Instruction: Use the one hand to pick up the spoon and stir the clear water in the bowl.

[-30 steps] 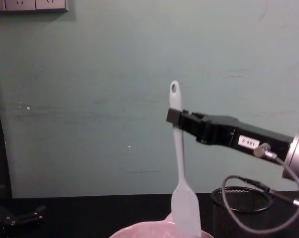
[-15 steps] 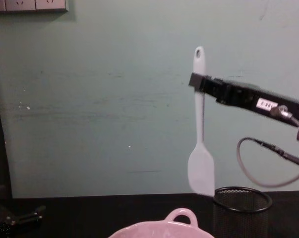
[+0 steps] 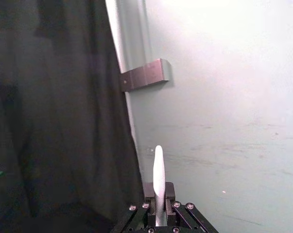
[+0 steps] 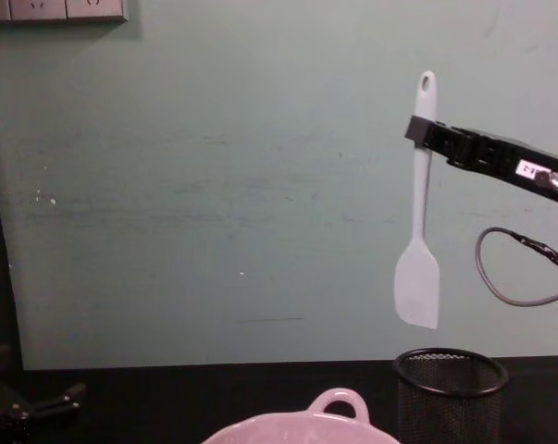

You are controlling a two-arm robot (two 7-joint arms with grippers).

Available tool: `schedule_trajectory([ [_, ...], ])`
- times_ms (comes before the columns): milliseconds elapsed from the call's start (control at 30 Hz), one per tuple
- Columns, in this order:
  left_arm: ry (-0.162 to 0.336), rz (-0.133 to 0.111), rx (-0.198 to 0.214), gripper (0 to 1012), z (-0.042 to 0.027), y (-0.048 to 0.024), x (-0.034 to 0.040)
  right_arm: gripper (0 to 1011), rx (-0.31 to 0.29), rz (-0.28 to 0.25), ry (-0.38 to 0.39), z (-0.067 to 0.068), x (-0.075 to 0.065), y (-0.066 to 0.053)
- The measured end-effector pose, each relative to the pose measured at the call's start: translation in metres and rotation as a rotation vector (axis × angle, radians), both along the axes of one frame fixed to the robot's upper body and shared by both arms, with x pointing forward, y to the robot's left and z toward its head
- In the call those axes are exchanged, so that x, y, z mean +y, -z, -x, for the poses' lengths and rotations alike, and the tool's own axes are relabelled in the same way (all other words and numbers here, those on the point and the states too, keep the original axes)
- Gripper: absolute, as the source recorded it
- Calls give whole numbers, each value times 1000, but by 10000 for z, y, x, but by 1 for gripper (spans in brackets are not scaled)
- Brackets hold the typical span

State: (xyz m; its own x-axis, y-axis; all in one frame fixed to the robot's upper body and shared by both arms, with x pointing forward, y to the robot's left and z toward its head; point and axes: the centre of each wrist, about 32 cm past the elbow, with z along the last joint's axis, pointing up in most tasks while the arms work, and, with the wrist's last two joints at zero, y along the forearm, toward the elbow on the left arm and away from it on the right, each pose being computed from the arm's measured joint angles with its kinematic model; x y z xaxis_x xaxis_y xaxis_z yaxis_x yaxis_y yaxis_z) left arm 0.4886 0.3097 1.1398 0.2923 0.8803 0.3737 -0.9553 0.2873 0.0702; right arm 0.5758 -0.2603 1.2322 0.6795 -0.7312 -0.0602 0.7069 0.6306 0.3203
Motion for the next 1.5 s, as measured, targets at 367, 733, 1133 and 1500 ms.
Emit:
schedule_trajectory([
  [367,0,0,0,1011,0,0,0,111,42,-16,58,-135,-77,153],
  [733,0,0,0,1011,0,0,0,111,64,-48,103,-86,-155,295],
  [1133,0,0,0,1011,0,0,0,111,82,-101,143,62,-168,407],
  [1500,0,0,0,1011,0,0,0,111,108,-173,208,160,-141,582],
])
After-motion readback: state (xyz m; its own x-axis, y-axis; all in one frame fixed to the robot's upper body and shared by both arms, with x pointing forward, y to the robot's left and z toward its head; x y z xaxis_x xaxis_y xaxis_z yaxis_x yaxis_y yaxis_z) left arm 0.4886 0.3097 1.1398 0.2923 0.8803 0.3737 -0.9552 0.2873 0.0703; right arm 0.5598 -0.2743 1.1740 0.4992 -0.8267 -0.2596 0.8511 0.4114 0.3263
